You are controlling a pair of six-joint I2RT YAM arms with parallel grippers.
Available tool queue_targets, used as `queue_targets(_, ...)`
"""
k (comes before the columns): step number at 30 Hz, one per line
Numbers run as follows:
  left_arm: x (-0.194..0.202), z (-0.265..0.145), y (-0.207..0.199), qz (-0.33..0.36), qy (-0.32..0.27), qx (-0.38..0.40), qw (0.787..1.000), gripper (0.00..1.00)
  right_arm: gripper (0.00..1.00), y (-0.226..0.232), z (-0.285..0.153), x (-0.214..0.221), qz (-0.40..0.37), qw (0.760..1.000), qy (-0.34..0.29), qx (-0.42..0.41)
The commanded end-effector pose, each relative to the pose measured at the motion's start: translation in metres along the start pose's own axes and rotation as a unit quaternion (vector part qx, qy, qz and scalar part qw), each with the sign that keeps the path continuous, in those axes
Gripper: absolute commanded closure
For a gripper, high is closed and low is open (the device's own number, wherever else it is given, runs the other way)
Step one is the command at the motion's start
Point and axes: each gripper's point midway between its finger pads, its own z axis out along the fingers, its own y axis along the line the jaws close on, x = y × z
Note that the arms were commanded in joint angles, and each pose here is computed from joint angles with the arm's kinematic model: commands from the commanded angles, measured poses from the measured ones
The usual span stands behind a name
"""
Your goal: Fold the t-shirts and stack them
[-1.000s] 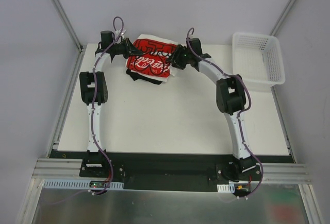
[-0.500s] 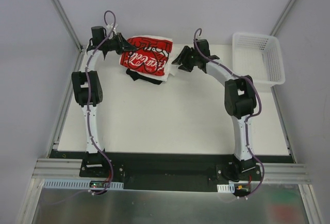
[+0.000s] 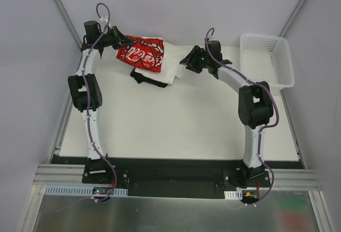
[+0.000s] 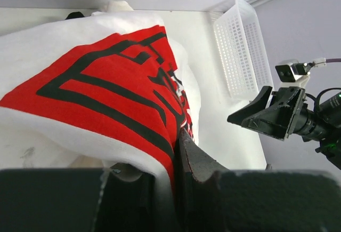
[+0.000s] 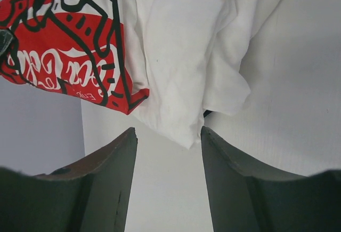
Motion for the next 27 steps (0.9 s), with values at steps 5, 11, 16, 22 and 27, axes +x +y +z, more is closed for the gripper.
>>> queue_targets(5, 0.007, 0.058, -0.009, 0.012, 0.005, 0.048, 0.999, 1.00, 0.47, 0.029, -0.008, -0.030, -0.004, 0.999, -0.032, -0.041)
queue_targets(11, 0.004, 0.063, -0.014, 0.014, 0.001, 0.056, 0.998, 1.00, 0.47, 0.043, 0.016, -0.042, 0.000, 0.998, -0.025, -0.065)
queue_targets(16, 0.008, 0.055, -0.013, 0.019, 0.003, 0.044, 0.999, 1.00, 0.46, 0.045, 0.048, -0.035, 0.009, 0.997, 0.002, -0.072)
queue_targets(22, 0.006, 0.051, -0.020, 0.024, 0.007, 0.047, 0.999, 1.00, 0.46, 0.046, 0.055, -0.028, 0.011, 0.997, 0.007, -0.073)
queue_targets(27, 0.009, 0.045, -0.026, 0.024, 0.015, 0.044, 0.999, 1.00, 0.46, 0.047, 0.056, -0.019, 0.017, 0.997, 0.014, -0.078)
